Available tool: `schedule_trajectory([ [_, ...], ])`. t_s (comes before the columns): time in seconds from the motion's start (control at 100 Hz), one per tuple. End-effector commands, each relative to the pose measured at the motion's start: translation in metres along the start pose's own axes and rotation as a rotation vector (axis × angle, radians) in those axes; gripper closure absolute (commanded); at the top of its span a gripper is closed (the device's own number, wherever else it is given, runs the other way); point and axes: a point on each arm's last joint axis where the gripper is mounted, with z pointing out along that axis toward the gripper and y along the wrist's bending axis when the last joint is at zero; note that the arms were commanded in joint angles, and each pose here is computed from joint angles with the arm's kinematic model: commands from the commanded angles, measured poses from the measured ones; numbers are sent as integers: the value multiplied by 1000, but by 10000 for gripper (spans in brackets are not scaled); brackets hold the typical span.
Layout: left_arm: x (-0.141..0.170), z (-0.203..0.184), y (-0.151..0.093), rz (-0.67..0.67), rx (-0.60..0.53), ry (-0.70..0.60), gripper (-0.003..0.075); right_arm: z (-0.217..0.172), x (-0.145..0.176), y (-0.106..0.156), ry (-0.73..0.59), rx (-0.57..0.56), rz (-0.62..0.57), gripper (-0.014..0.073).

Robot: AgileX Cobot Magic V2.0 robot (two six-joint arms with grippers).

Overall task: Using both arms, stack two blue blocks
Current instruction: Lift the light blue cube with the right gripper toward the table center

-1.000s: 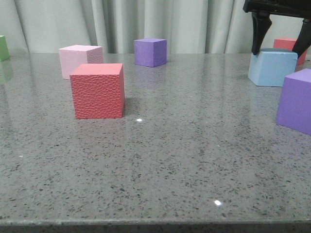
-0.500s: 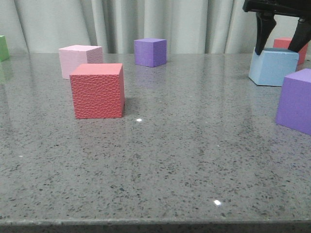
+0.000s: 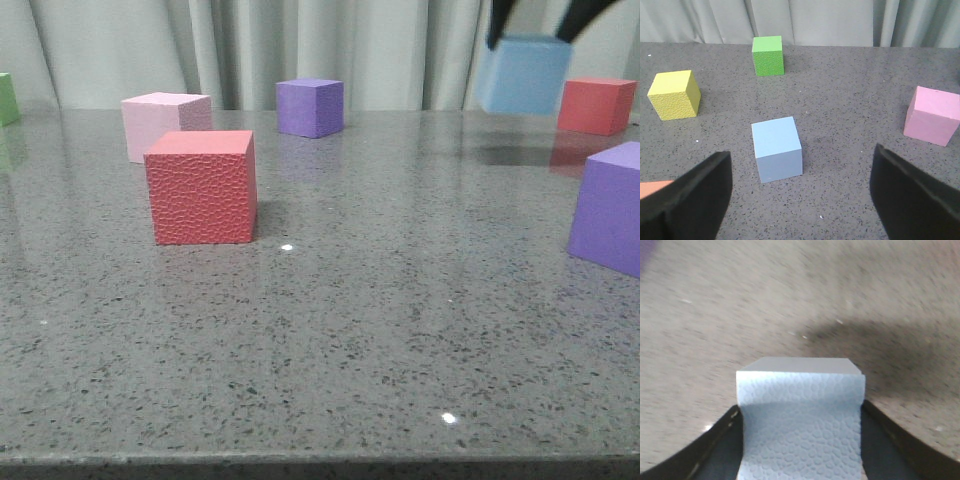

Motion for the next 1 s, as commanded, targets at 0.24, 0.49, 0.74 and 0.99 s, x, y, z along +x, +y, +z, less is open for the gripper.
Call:
schedule_trajectory([
  [0.24,-15,-7,0,-14,3,-87,177,-54,14,77,-117,-105,-18,162],
  [0.49,-15,-7,0,-14,3,-84,177,-19,28,117,-40,-135,-26,162],
  [0.74,-15,-7,0,-14,3,-84,177,7,34,142,-6,-156,-38,162],
  [0.99,-15,-7,0,-17,5,-82,177,20,34,144,2,-151,-39,162],
])
